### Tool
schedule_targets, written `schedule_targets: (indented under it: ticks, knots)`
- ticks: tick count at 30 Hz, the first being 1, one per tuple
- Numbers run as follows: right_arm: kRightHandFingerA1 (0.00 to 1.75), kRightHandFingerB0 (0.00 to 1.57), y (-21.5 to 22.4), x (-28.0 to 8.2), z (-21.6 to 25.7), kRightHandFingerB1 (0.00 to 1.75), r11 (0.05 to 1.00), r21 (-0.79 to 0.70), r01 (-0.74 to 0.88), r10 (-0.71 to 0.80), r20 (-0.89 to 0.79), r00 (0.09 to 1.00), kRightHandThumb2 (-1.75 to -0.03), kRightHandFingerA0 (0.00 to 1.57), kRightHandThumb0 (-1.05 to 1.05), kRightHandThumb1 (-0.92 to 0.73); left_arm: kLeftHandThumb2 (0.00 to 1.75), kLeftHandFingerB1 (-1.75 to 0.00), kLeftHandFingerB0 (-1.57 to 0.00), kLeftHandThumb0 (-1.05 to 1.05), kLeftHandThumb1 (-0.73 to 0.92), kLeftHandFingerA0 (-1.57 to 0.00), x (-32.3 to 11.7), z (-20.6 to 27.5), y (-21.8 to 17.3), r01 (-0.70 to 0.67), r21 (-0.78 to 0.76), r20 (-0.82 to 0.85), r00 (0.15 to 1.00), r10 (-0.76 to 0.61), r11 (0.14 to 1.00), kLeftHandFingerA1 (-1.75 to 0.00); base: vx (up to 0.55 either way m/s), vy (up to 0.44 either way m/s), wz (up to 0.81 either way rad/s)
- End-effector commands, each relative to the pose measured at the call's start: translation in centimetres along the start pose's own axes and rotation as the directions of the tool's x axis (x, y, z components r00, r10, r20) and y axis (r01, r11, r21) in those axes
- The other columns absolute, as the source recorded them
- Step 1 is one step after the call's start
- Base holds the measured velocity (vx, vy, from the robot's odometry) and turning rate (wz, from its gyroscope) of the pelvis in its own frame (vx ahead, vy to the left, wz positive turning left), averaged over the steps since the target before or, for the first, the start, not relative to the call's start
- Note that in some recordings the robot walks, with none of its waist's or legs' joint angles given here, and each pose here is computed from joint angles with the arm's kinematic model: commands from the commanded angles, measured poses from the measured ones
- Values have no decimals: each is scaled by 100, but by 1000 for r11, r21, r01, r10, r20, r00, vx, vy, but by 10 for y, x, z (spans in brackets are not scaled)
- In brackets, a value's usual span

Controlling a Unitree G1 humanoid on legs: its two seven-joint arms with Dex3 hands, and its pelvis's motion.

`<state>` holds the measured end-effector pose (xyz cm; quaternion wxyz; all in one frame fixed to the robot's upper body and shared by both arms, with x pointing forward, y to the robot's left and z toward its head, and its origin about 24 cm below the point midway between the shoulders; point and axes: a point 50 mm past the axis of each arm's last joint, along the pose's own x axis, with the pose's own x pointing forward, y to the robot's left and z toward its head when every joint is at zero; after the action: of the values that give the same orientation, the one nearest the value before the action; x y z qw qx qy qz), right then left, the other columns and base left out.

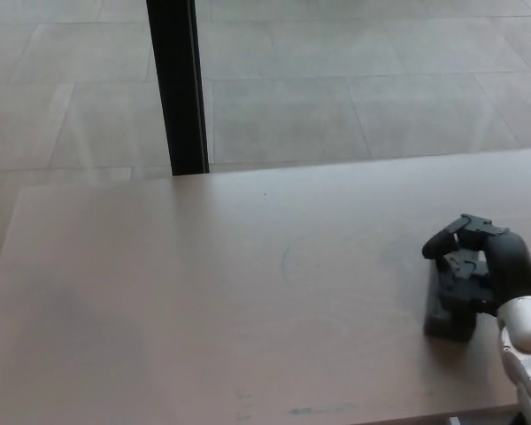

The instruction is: The robot uses its right hand to hold the eraser kept in the middle of the desk and use it to wipe the desk by swiping its surface twice

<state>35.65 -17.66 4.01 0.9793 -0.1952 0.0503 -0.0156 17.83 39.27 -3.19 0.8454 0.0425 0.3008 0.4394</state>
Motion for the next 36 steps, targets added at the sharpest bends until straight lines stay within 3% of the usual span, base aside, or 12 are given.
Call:
schedule_targets:
  ticks: [1, 3, 6, 9, 15, 26, 28, 31, 32, 33, 35, 36]
  knots:
    - [175, 79, 50, -21, -22, 165, 987, 20, -157, 158, -83, 984, -116, 92, -23, -51, 61, -56, -48, -54, 73, -53, 1, 4, 1, -12, -15, 6, 1000, 12, 1000, -82, 0, 0, 0]
    - [175, 79, 64, -26, -19, 165, 982, 29, -186, 187, -72, 980, -112, 91, -25, -52, 61, -60, -54, -55, 72, -59, 2, 4, 1, -21, 4, 6, 1000, 21, 1000, -91, 0, 0, 0]
    - [175, 79, 85, -36, -13, 163, 966, 39, -256, 257, -31, 966, -119, 92, -20, -50, 62, -56, -47, -53, 74, -52, 3, 7, 0, 5, -20, 5, 1000, -5, 1000, -84, 0, 0, 0]
    - [175, 79, 97, -47, -11, 162, 947, 11, -321, 320, 21, 947, -115, 91, -25, -51, 62, -58, -51, -53, 73, -55, 2, 10, -2, 6, 9, 24, 1000, -7, 1000, -79, 0, 0, 0]
    - [175, 76, 120, -65, -6, 160, 902, -11, -432, 432, 42, 901, -113, 87, -26, -53, 61, -74, -53, -57, 73, -54, 1, 11, -5, 36, -27, 34, 999, -35, 999, -107, 0, 0, 0]
    - [175, 74, 139, -80, 4, 164, 836, -68, -545, 549, 136, 825, -124, 88, -30, -49, 60, -78, -50, -62, 75, -52, 2, 17, -3, 98, -81, 35, 995, -95, 992, -110, 0, 0, 0]
    - [175, 70, 127, -72, 4, 169, 850, -88, -519, 526, 111, 843, -126, 86, -25, -49, 60, -79, -50, -60, 74, -51, 3, 16, -3, 93, -102, 30, 996, -90, 991, -110, 0, 0, 0]
    - [175, 72, 107, -60, 1, 162, 877, -115, -467, 478, 92, 874, -102, 84, -25, -58, 60, -82, -52, -60, 73, -49, 3, 16, -3, 83, -109, 25, 996, -80, 991, -114, 0, 0, 0]
    - [175, 72, 86, -49, -1, 158, 893, -183, -412, 431, 77, 899, -102, 84, -26, -60, 60, -79, -50, -61, 73, -46, 3, 16, -3, 83, -106, 23, 996, -81, 991, -107, 0, 0, 0]
    - [175, 73, 75, -43, -2, 157, 903, -192, -383, 402, 68, 913, -96, 83, -25, -62, 59, -81, -49, -60, 73, -46, 3, 17, -4, 86, -114, 26, 996, -84, 990, -113, 0, 0, 0]
    - [175, 73, 53, -35, -5, 158, 919, -197, -341, 361, 80, 929, -95, 83, -24, -61, 61, -78, -49, -61, 74, -49, 3, 17, -5, 87, -103, 32, 996, -84, 991, -110, 0, 0, 0]
    - [175, 78, 40, -31, -7, 159, 930, -200, -309, 329, 71, 942, -111, 86, -23, -54, 61, -77, -48, -61, 74, -50, 3, 17, -4, 85, -108, 30, 996, -83, 990, -111, 0, 0, 0]
